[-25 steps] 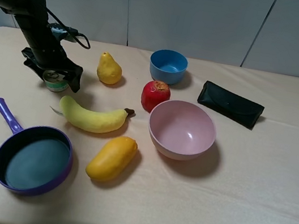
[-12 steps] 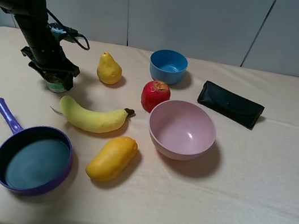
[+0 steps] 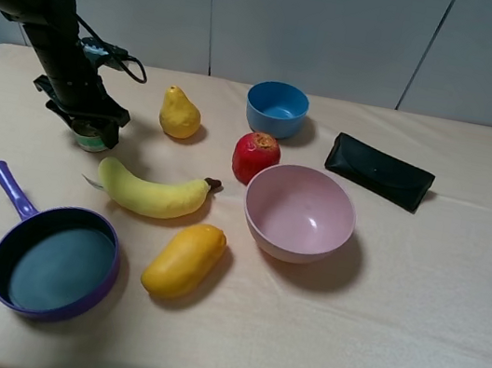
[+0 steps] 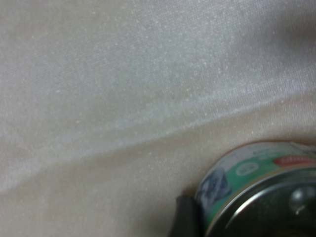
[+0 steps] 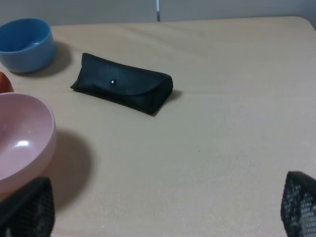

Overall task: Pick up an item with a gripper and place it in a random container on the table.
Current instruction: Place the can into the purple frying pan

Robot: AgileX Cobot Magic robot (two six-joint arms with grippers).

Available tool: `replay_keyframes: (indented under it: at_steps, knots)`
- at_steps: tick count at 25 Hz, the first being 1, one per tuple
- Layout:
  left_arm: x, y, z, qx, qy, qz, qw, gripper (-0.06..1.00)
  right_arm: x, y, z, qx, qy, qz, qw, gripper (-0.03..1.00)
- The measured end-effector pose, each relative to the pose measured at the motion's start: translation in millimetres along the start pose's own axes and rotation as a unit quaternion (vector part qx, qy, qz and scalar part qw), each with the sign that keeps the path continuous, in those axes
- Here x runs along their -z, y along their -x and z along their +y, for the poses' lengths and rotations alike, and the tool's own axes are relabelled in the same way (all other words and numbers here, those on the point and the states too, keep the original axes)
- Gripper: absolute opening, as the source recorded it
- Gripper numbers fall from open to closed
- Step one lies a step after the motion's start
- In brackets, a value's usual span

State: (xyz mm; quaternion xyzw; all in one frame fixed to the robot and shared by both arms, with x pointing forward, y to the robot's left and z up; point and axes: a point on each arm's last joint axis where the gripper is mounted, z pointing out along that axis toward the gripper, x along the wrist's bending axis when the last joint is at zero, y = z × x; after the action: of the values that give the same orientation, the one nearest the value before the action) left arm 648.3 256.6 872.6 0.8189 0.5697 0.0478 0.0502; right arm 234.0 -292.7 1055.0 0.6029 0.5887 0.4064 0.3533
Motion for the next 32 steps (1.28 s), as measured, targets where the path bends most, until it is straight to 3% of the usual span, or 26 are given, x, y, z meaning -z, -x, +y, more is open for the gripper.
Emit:
replay_keyframes:
  at_steps: [8,21,32]
  knots:
    - [11,0,-1,-0.002,-0.007,-0.001,1.0,0.63,0,0,0,0.0,0.0,0.0,1.0,0.69]
    - [80,2,-5,-0.004,0.017,0.006,1.0,0.63,0,0,0,0.0,0.0,0.0,1.0,0.69]
    - [126,7,-20,-0.004,0.001,0.001,1.0,0.63,0,0,0,0.0,0.0,0.0,1.0,0.69]
